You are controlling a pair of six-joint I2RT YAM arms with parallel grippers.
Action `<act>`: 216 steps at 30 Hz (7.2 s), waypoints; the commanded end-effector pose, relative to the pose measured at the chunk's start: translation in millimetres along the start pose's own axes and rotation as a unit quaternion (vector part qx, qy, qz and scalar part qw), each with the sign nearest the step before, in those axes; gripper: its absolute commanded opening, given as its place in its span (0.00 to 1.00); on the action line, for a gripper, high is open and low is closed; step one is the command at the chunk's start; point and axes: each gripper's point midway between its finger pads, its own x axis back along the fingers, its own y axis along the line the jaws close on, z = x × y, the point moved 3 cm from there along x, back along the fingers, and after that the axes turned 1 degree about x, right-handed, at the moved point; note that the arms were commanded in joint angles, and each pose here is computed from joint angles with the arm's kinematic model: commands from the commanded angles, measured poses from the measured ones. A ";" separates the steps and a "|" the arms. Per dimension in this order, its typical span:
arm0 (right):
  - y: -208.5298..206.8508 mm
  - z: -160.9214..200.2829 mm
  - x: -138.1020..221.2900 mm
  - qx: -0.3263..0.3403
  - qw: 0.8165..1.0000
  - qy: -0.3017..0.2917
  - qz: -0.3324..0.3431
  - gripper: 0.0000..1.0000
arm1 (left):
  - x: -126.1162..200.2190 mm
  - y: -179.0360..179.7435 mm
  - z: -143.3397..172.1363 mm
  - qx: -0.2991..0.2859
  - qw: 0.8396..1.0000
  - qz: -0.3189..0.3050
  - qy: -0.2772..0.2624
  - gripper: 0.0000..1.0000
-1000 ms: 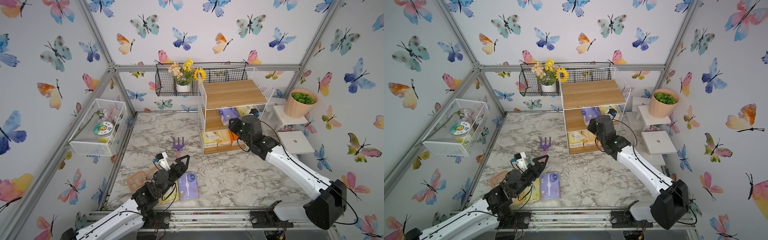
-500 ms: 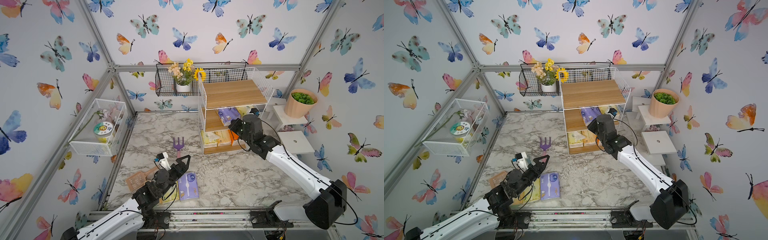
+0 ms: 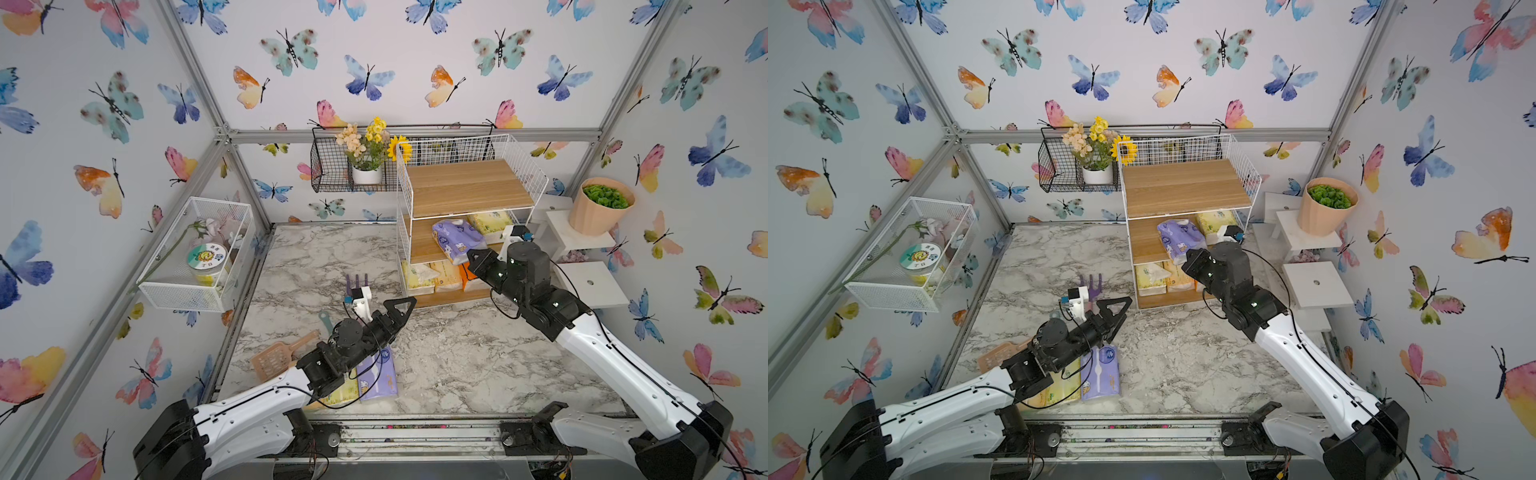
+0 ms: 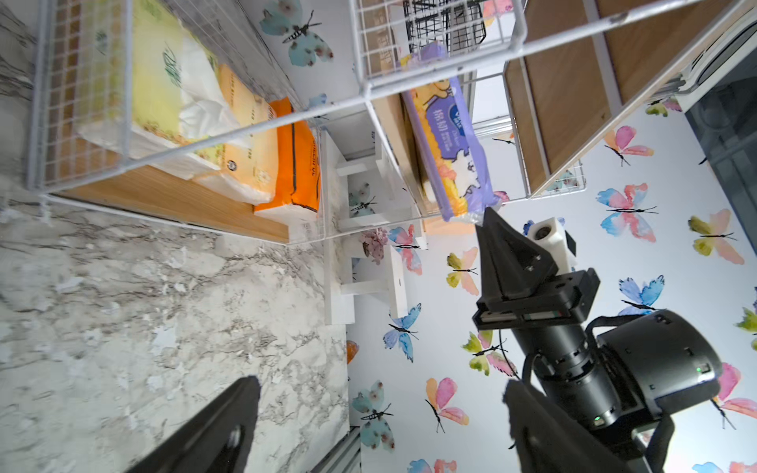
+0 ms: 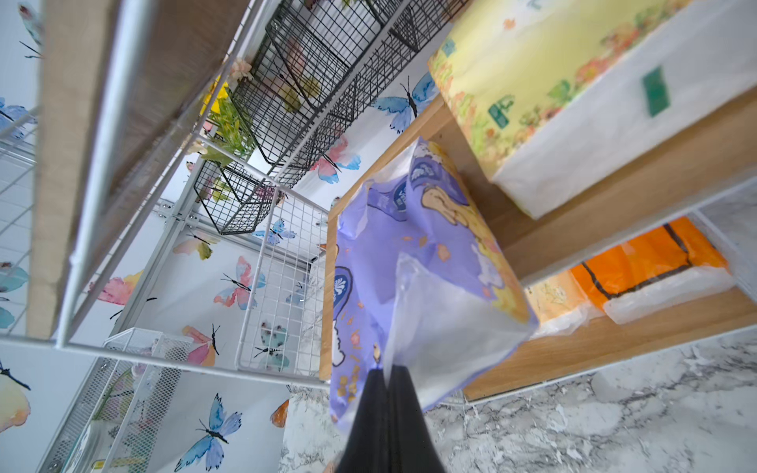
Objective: Remove the tissue boxes from the shelf
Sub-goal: Pick up a box of tissues from the shelf, then place the box of tissues at the center of the board, then pick up a box of tissues from the shelf.
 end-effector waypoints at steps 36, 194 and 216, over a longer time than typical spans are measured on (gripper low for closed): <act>-31.2 33.5 77.1 0.062 0.996 0.065 -0.006 0.03 | -146.3 -63.3 23.7 0.100 0.989 0.099 0.043 0.34; -47.5 -89.7 -16.9 -0.126 0.980 -0.109 0.112 0.52 | 81.0 42.3 -30.1 -0.073 0.982 -0.096 -0.145 0.72; -60.9 -106.0 -43.0 -0.163 0.974 -0.084 0.130 0.43 | 84.4 41.6 -31.6 -0.075 0.982 -0.094 -0.148 0.72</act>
